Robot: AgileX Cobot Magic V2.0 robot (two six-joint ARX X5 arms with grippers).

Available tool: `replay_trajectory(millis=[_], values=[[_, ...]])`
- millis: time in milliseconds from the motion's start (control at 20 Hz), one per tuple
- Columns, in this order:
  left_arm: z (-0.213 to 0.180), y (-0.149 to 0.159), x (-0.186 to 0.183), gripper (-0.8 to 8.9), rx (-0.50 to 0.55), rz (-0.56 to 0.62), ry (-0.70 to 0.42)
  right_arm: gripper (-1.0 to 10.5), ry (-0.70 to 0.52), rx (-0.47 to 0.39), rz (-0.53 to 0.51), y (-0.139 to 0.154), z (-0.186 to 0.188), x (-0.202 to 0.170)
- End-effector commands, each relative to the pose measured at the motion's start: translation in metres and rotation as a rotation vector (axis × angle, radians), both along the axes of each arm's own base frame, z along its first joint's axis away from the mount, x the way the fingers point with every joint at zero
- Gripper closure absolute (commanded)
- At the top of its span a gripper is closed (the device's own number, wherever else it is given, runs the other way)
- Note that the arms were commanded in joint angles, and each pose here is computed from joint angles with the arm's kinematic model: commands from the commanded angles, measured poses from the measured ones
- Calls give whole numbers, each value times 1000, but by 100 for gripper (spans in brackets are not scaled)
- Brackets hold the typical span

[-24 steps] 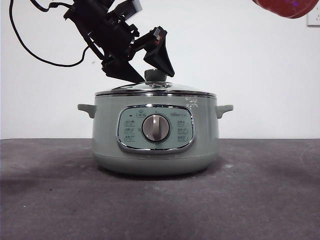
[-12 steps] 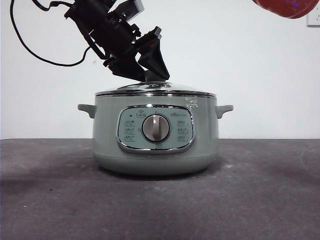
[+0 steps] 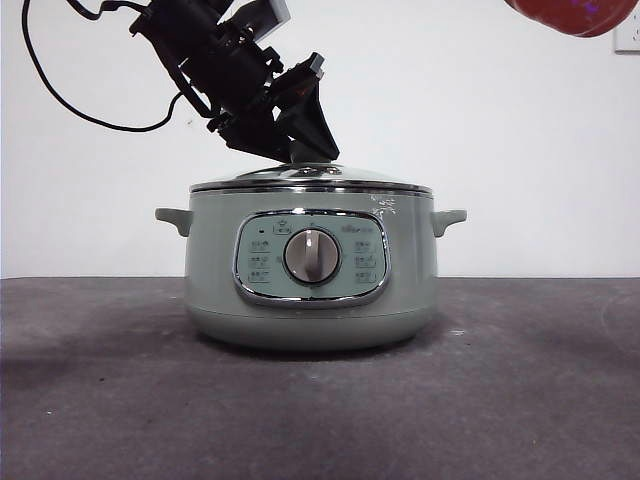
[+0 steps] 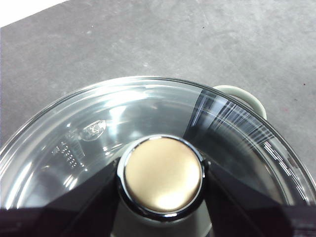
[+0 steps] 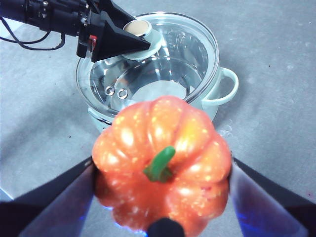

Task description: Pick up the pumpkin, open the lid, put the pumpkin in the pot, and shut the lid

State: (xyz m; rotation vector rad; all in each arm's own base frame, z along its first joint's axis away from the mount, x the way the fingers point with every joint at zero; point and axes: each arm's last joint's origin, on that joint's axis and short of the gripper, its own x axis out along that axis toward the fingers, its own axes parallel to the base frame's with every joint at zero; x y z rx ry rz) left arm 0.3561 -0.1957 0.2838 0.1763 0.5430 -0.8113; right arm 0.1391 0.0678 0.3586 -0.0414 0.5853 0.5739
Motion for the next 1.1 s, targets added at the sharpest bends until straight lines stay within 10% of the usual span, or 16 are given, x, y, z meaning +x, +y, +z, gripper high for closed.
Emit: replay_trajectory(millis=[50, 550, 1100], values=[[12, 2, -6, 822, -25, 3, -22, 958, 1, 3, -3, 1, 0, 1], [77, 24, -37, 822, -80, 41, -161, 958, 24, -5, 0, 8, -6, 17], [171, 112, -177, 822, -96, 157, -260, 959, 24, 43, 98, 59, -24, 105]])
